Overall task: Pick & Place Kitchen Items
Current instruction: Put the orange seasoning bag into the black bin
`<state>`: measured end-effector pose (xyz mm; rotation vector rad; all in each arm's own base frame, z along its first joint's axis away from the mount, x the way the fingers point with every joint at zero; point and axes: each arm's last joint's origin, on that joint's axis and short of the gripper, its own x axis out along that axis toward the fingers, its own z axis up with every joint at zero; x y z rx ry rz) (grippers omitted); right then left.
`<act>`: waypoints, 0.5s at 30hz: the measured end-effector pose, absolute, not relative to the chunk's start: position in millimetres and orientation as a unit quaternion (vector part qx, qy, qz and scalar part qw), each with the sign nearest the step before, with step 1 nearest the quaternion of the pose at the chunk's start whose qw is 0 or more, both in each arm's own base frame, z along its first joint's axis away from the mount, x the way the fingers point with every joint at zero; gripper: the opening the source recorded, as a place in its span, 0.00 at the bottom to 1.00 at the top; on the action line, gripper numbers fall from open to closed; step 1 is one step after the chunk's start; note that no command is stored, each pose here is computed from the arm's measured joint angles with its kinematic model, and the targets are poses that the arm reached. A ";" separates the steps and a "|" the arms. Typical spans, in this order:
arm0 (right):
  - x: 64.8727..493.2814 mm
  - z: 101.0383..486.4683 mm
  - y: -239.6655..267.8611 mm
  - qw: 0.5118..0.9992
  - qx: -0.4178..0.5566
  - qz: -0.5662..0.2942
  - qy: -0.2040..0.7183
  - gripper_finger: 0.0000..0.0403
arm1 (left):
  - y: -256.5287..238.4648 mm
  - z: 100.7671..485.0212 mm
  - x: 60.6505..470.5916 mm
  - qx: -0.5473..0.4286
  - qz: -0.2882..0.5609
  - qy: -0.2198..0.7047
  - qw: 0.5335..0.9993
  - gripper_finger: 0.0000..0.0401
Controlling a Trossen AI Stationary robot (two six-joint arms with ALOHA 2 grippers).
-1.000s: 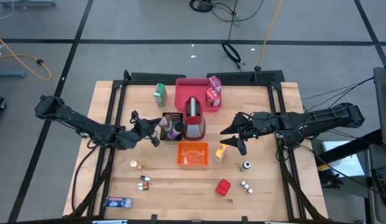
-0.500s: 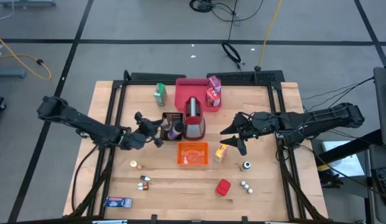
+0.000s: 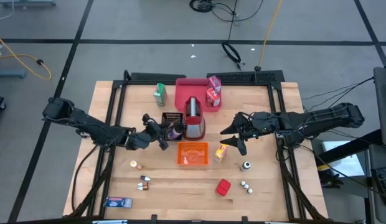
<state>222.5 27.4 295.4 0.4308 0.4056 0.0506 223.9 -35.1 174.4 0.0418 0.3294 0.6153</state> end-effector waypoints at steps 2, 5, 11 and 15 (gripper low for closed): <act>222.5 295.4 27.4 0.956 0.212 0.025 0.200 0.52 | -33.7 173.7 224.1 0.019 0.298 0.166 0.940 0.00; 222.5 295.4 27.4 0.956 0.212 0.025 0.200 0.52 | -31.4 172.4 224.3 0.011 0.295 0.172 0.940 0.00; 222.7 285.9 27.4 0.957 0.214 0.027 0.195 0.52 | -29.4 171.0 223.9 0.004 0.300 0.176 0.937 0.02; 222.3 281.6 27.5 0.954 0.221 0.025 0.199 0.52 | -29.4 170.4 223.5 0.005 0.301 0.179 0.937 0.05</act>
